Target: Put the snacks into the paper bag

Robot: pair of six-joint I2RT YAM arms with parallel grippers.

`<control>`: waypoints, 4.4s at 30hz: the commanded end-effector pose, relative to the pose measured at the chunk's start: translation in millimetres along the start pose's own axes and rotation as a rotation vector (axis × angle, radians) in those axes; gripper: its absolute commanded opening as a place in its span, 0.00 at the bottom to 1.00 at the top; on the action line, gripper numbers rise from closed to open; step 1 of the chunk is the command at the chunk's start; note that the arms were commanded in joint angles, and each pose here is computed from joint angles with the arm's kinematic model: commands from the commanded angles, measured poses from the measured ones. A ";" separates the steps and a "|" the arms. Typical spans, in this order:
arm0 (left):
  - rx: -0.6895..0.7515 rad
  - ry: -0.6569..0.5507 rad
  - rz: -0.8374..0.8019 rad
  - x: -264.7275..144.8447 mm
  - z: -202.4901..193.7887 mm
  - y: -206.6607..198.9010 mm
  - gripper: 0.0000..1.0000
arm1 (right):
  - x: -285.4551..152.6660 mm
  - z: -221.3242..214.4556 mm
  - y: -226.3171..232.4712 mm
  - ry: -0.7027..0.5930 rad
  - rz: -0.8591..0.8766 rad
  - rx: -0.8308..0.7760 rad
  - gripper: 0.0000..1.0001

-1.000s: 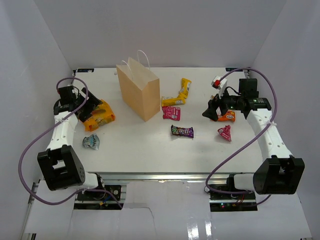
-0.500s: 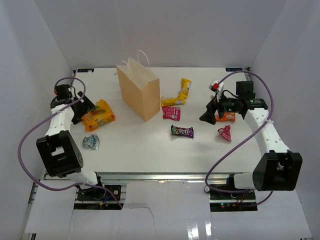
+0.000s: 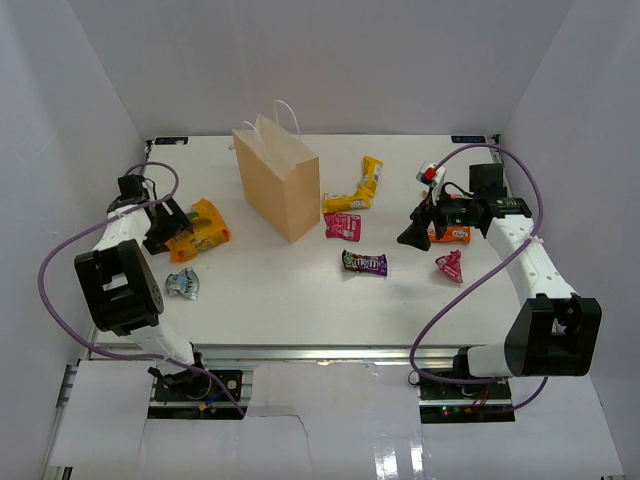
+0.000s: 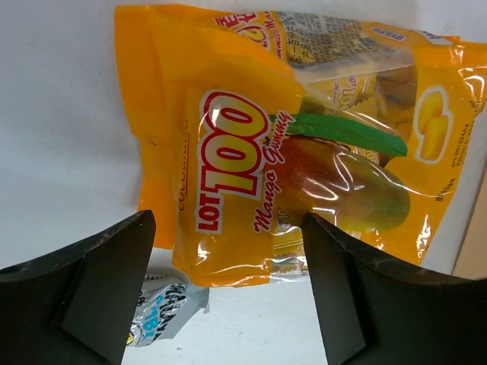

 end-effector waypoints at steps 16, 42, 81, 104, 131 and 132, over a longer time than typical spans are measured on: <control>-0.095 0.030 -0.265 24.9 -16.9 22.4 0.38 | -2.8 2.0 3.2 -0.030 0.016 -0.003 0.90; -0.178 -0.064 -0.907 -65.2 -22.2 -33.6 0.00 | -7.6 14.5 12.0 -0.068 0.054 0.001 0.90; -0.205 -0.395 -1.146 -228.4 54.2 -76.8 0.00 | -9.9 25.5 11.7 -0.077 0.073 0.020 0.90; -0.074 -0.492 -1.373 -349.2 115.2 -148.4 0.00 | -6.6 19.9 14.2 -0.081 0.100 0.042 0.91; -0.028 -0.340 -1.323 -308.4 111.7 -228.5 0.00 | -5.1 12.0 16.0 -0.073 0.107 0.055 0.91; -0.025 -0.334 -1.319 -307.2 110.7 -228.1 0.00 | -5.0 11.2 15.5 -0.072 0.106 0.058 0.91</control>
Point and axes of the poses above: each gripper's point midway between its finger pads, its own x axis out along the fingers, its own y axis along the line the jaws close on, z = x × y, the point moved 8 cm from there along -x, back along the fingers, and after that the axes turned 6 degrees about x, right-handed, at the moved point
